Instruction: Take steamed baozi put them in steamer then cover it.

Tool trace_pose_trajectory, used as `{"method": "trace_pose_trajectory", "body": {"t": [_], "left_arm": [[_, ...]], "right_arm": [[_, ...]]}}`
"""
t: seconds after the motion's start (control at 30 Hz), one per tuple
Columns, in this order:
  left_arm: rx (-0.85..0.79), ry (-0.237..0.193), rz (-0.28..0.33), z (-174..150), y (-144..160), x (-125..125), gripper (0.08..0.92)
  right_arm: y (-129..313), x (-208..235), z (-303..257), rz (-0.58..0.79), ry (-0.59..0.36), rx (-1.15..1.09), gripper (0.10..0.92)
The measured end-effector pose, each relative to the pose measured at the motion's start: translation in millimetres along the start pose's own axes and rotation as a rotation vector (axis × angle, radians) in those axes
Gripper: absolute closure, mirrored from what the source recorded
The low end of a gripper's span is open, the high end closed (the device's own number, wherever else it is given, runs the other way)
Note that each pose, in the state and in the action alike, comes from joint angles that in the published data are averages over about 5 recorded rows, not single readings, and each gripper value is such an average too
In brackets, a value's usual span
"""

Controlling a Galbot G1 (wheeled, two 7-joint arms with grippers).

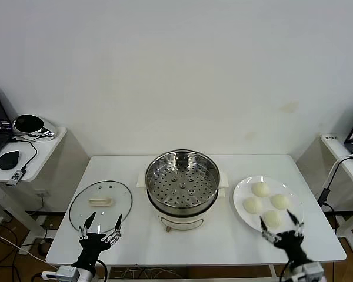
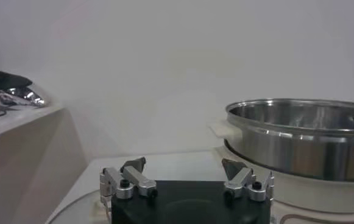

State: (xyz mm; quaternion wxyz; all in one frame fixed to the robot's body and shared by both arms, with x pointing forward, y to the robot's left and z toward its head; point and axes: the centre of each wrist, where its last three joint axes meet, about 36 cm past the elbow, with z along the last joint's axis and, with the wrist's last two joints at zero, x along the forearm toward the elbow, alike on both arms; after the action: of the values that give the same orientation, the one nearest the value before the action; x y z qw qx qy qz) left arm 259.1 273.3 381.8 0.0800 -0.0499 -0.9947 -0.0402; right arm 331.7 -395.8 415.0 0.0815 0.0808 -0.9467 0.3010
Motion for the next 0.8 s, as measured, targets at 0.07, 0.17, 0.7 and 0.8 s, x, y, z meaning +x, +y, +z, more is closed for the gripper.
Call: {"method": "trace_pose_trajectory", "body": {"t": [0.07,0.17,0.7,0.8], "left_arm": [[-0.007,0.001,0.000,0.3,-0.2,0.1,0.177],[-0.031,0.003,-0.006,1.8,1.1,-0.6,0.177],[-0.127,0.011,-0.035,6.7,20.9,-3.3,0.177],[-0.138,0.013,-0.040,7.1,25.3,-4.7,0.177]], "right_arm": [[-9.5,-7.3,-2.5,-0.022,0.007,0.045,0.200],[-38.6,-29.4,-12.0,-0.093,0.034,0.182,0.200],[-144.4,-147.1,-63.7,-0.549,0.242,0.670,0.200],[-153.3,-167.1,-66.7,-0.616,0.285,0.702,0.200]]}}
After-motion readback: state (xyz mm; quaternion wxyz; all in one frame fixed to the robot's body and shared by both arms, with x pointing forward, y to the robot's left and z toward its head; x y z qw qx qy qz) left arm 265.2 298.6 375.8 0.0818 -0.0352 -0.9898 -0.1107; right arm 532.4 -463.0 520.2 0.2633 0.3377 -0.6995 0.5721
